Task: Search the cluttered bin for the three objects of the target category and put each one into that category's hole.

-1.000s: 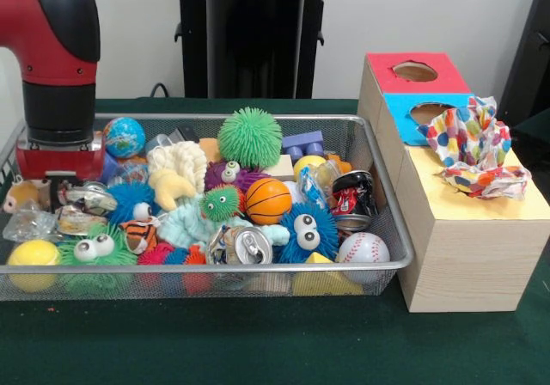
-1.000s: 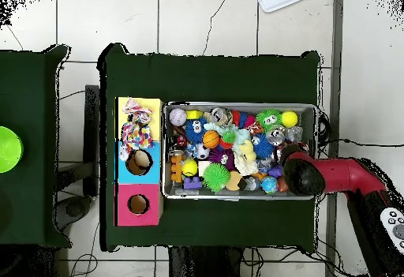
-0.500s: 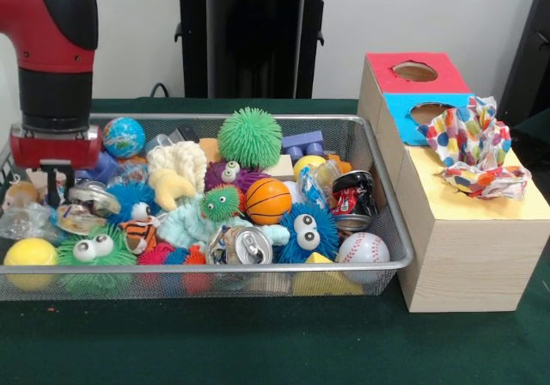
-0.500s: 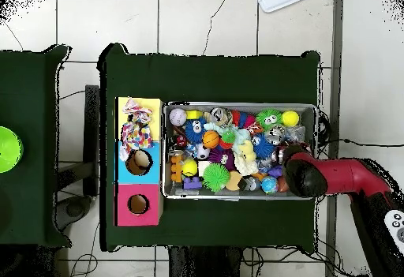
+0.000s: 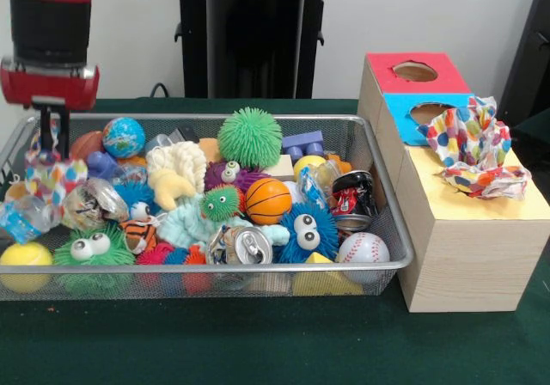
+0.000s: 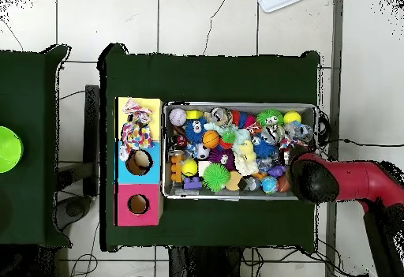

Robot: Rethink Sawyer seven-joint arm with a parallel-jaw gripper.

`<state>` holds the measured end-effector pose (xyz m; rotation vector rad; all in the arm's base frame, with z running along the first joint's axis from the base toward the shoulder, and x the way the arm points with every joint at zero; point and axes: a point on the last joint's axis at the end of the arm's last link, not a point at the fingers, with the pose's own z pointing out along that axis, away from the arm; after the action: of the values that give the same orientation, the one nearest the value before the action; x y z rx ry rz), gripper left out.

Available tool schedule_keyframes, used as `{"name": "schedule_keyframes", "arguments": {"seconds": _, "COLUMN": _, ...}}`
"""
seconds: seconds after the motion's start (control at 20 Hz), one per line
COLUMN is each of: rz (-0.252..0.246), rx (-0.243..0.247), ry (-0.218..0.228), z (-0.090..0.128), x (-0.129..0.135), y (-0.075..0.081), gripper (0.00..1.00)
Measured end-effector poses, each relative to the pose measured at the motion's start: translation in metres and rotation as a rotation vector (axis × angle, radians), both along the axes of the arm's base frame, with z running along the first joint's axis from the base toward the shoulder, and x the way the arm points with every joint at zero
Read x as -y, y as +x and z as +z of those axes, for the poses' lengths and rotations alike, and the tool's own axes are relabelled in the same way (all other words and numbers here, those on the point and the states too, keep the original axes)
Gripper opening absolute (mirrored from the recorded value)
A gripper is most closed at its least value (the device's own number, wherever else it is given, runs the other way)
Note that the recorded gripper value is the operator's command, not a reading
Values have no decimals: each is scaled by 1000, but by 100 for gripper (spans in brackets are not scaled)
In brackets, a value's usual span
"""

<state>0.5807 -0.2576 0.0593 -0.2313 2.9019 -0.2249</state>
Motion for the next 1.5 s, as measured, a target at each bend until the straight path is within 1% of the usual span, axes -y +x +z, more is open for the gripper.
{"name": "schedule_keyframes", "arguments": {"seconds": 0.2, "rz": -20, "rx": -42, "ry": -7, "z": 34, "x": -16, "y": 2, "gripper": 0}}
{"name": "schedule_keyframes", "arguments": {"seconds": 0.25, "rz": -23, "rx": -48, "ry": -6, "z": 39, "x": -19, "y": 3, "gripper": 0}}
{"name": "schedule_keyframes", "arguments": {"seconds": 0.3, "rz": -28, "rx": -59, "ry": -3, "z": 49, "x": -28, "y": 4, "gripper": 0}}
{"name": "schedule_keyframes", "arguments": {"seconds": 0.5, "rz": -38, "rx": -80, "ry": 17, "z": 73, "x": -56, "y": 8, "gripper": 0}}
{"name": "schedule_keyframes", "arguments": {"seconds": 0.7, "rz": -28, "rx": -85, "ry": 36, "z": 92, "x": -93, "y": 14, "gripper": 0}}
{"name": "schedule_keyframes", "arguments": {"seconds": 0.75, "rz": -20, "rx": -87, "ry": 45, "z": 98, "x": -109, "y": 16, "gripper": 0}}
{"name": "schedule_keyframes", "arguments": {"seconds": 0.8, "rz": -16, "rx": -88, "ry": 48, "z": 101, "x": -117, "y": 17, "gripper": 0}}
{"name": "schedule_keyframes", "arguments": {"seconds": 0.95, "rz": 1, "rx": -95, "ry": 62, "z": 119, "x": -157, "y": 21, "gripper": 0}}
{"name": "schedule_keyframes", "arguments": {"seconds": 1.0, "rz": 3, "rx": -97, "ry": 64, "z": 123, "x": -164, "y": 21, "gripper": 0}}
{"name": "schedule_keyframes", "arguments": {"seconds": 1.2, "rz": 9, "rx": -127, "ry": 84, "z": 154, "x": -213, "y": 20, "gripper": 0}}
{"name": "schedule_keyframes", "arguments": {"seconds": 1.25, "rz": 8, "rx": -142, "ry": 87, "z": 167, "x": -229, "y": 19, "gripper": 0}}
{"name": "schedule_keyframes", "arguments": {"seconds": 1.4, "rz": 4, "rx": -160, "ry": 89, "z": 182, "x": -244, "y": 18, "gripper": 0}}
{"name": "schedule_keyframes", "arguments": {"seconds": 1.45, "rz": -2, "rx": -178, "ry": 89, "z": 196, "x": -256, "y": 16, "gripper": 0}}
{"name": "schedule_keyframes", "arguments": {"seconds": 1.5, "rz": -5, "rx": -185, "ry": 90, "z": 201, "x": -261, "y": 15, "gripper": 0}}
